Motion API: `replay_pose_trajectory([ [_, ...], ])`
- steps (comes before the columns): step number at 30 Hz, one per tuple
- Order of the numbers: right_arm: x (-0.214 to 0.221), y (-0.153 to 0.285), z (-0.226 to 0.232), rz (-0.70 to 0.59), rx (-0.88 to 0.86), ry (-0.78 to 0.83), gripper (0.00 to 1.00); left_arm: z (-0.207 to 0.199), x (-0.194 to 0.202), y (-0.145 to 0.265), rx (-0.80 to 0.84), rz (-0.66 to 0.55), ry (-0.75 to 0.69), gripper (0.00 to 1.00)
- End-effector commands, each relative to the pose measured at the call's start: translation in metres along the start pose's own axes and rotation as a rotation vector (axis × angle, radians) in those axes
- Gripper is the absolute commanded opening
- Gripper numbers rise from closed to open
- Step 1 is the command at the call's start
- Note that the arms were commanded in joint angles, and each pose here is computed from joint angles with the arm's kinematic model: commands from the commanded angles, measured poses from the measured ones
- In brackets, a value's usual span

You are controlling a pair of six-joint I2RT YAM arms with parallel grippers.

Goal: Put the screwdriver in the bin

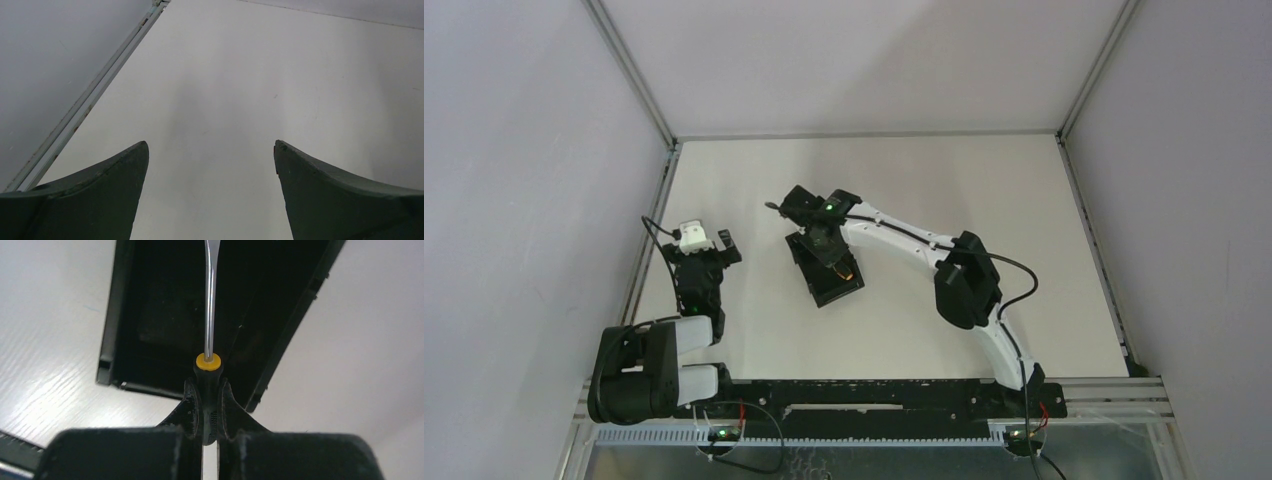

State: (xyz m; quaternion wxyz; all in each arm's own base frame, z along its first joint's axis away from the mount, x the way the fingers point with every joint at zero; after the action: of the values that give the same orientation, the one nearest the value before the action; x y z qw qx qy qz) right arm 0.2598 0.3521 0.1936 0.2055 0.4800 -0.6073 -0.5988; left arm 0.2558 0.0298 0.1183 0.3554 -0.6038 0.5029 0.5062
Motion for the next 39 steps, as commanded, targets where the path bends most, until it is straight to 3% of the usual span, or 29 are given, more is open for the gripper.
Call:
replay_pose_trajectory([
  [1, -0.015, -0.018, -0.001, -0.092, 0.072, 0.054, 0.01, -0.007, -0.018, -0.009, 0.017, -0.072, -0.002, 1.0],
  [4, -0.017, -0.026, 0.003, -0.117, 0.073, 0.048, 0.08, -0.007, -0.018, -0.009, 0.016, -0.071, -0.003, 1.0],
  [7, -0.015, -0.035, 0.004, -0.107, 0.071, 0.055, 0.26, -0.007, -0.018, -0.009, 0.016, -0.072, -0.002, 1.0],
  [10, -0.013, -0.038, 0.004, -0.078, 0.079, 0.065, 0.35, -0.007, -0.018, -0.009, 0.017, -0.073, -0.004, 1.0],
  [16, -0.02, -0.014, -0.001, -0.119, 0.083, 0.06, 0.44, -0.007, -0.018, -0.009, 0.017, -0.072, -0.002, 1.0],
  [23, -0.029, 0.067, -0.018, -0.335, 0.077, -0.042, 0.48, -0.007, -0.018, -0.009, 0.017, -0.072, -0.002, 1.0],
  [25, -0.022, 0.09, -0.026, -0.404, 0.063, -0.09, 0.6, -0.007, -0.018, -0.009, 0.016, -0.071, -0.002, 1.0],
  [26, -0.017, 0.099, -0.03, -0.43, 0.056, -0.11, 0.82, -0.007, -0.018, -0.009, 0.016, -0.072, -0.003, 1.0],
  [27, -0.01, 0.106, -0.033, -0.449, 0.047, -0.131, 0.97, -0.007, -0.018, -0.009, 0.016, -0.071, -0.002, 1.0],
  [33, 0.041, 0.139, -0.064, -0.652, 0.011, -0.327, 1.0, -0.007, -0.018, -0.009, 0.016, -0.071, -0.003, 1.0],
  [39, 0.14, 0.135, -0.103, -0.74, 0.117, -0.638, 1.0, -0.007, -0.018, -0.009, 0.016, -0.071, -0.002, 1.0],
])
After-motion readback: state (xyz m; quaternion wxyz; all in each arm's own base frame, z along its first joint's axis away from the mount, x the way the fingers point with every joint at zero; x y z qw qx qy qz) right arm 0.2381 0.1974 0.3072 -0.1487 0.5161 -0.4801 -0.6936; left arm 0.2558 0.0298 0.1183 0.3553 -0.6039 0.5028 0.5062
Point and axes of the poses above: each gripper's point midway between its finger pads, its own y axis back along the fingers, its own z axis along the line the jaws close on, x = y × z, the point moved 9 cm from there along y, back along the fingers, and after that the axes turned 12 degrees about y, right-handed, at the moved point
